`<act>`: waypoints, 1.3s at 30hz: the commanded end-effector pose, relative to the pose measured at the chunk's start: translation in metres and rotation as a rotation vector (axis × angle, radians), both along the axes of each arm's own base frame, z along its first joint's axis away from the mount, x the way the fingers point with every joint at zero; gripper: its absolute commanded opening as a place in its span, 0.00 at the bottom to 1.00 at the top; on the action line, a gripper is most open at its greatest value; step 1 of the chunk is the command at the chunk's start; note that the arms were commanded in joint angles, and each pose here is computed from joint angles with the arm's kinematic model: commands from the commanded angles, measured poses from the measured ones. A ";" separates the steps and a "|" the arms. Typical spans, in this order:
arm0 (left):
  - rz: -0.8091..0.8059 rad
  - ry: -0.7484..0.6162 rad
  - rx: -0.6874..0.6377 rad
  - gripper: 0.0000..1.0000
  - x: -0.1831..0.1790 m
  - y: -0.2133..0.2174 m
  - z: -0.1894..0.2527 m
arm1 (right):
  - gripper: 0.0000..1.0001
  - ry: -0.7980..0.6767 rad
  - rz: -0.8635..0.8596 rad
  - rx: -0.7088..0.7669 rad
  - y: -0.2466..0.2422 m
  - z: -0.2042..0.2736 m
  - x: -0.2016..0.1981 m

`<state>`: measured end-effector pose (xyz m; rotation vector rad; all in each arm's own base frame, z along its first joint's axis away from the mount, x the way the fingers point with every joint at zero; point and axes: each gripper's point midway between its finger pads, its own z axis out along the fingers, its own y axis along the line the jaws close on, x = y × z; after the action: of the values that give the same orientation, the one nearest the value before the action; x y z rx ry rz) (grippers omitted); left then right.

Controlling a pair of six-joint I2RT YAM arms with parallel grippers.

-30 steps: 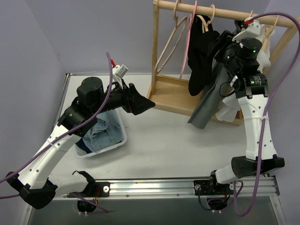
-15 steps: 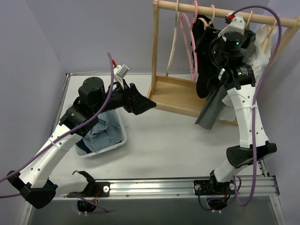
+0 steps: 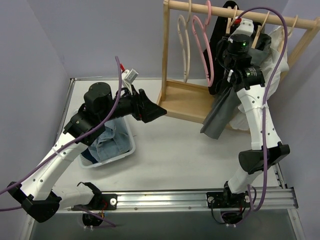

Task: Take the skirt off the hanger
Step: Pick up the hanger from the clothesline.

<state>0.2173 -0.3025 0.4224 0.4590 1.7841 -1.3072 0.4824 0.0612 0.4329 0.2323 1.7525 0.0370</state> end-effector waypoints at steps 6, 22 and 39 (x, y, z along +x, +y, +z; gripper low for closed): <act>-0.026 -0.045 -0.043 0.83 -0.007 -0.003 0.019 | 0.00 -0.213 0.128 0.008 0.011 0.070 -0.028; -0.049 -0.045 -0.051 0.83 -0.013 -0.007 0.024 | 0.00 -0.340 0.202 0.083 0.005 0.108 -0.049; -0.122 -0.085 0.003 0.83 -0.018 -0.014 0.033 | 0.00 -0.288 0.335 0.203 0.023 0.090 -0.125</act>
<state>0.2075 -0.3135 0.4410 0.5485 1.7552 -1.3310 0.3938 0.0797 0.4851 0.1018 1.6136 0.3906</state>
